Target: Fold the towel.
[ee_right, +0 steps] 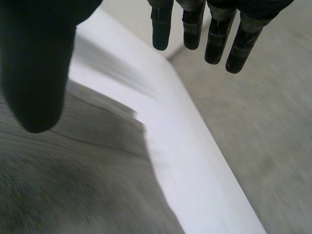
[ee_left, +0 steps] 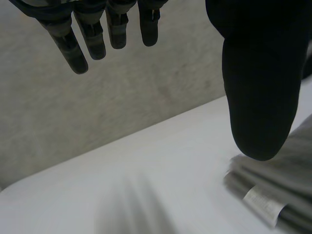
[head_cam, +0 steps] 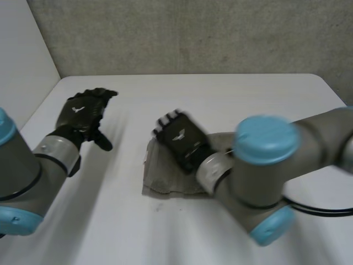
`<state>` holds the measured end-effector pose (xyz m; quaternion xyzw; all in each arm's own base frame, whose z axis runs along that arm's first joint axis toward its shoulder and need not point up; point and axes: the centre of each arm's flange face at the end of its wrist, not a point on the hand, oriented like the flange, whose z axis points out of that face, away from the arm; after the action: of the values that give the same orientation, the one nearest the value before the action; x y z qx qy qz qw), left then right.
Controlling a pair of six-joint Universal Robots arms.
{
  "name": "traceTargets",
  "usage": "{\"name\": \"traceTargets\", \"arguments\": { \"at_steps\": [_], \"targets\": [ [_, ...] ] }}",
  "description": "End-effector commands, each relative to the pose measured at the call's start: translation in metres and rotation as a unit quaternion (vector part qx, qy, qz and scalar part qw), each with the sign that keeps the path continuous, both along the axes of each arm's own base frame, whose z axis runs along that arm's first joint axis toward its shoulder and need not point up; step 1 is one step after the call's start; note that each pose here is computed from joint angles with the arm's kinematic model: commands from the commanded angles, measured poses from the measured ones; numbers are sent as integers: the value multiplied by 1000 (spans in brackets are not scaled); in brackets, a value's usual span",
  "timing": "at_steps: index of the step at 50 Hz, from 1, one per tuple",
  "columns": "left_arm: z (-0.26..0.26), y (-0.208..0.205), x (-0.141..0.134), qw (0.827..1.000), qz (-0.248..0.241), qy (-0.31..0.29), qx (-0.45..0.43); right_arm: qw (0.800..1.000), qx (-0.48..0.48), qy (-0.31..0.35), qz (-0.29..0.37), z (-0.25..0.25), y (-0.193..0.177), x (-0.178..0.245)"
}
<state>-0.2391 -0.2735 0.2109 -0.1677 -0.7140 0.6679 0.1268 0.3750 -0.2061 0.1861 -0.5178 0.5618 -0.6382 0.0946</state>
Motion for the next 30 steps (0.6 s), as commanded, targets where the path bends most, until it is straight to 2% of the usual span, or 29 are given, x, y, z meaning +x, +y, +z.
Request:
{"name": "traceTargets", "arguments": {
  "at_steps": [1,8,15,17,20,24,30],
  "targets": [
    [-3,11,-57,997,-76,5,-8,979,146,-64,-127,7,-32,-77],
    [-29,17,-94,993,-120,-7,12,965,203,-35,-164,-24,-37,-125],
    [-60,20,-102,991,-117,-47,33,951,218,-7,-218,-52,-42,-167],
    [-72,26,-104,989,-113,-89,28,950,220,-2,-222,-57,-43,-170],
    [-79,37,-107,985,-119,-119,22,950,212,1,-230,-62,-49,-174],
    [-81,45,-105,984,-119,-129,29,955,182,-3,-233,-57,-59,-175],
    [-76,62,-100,982,-122,-137,37,973,94,-3,-211,-30,-77,-159]
  ]
}}
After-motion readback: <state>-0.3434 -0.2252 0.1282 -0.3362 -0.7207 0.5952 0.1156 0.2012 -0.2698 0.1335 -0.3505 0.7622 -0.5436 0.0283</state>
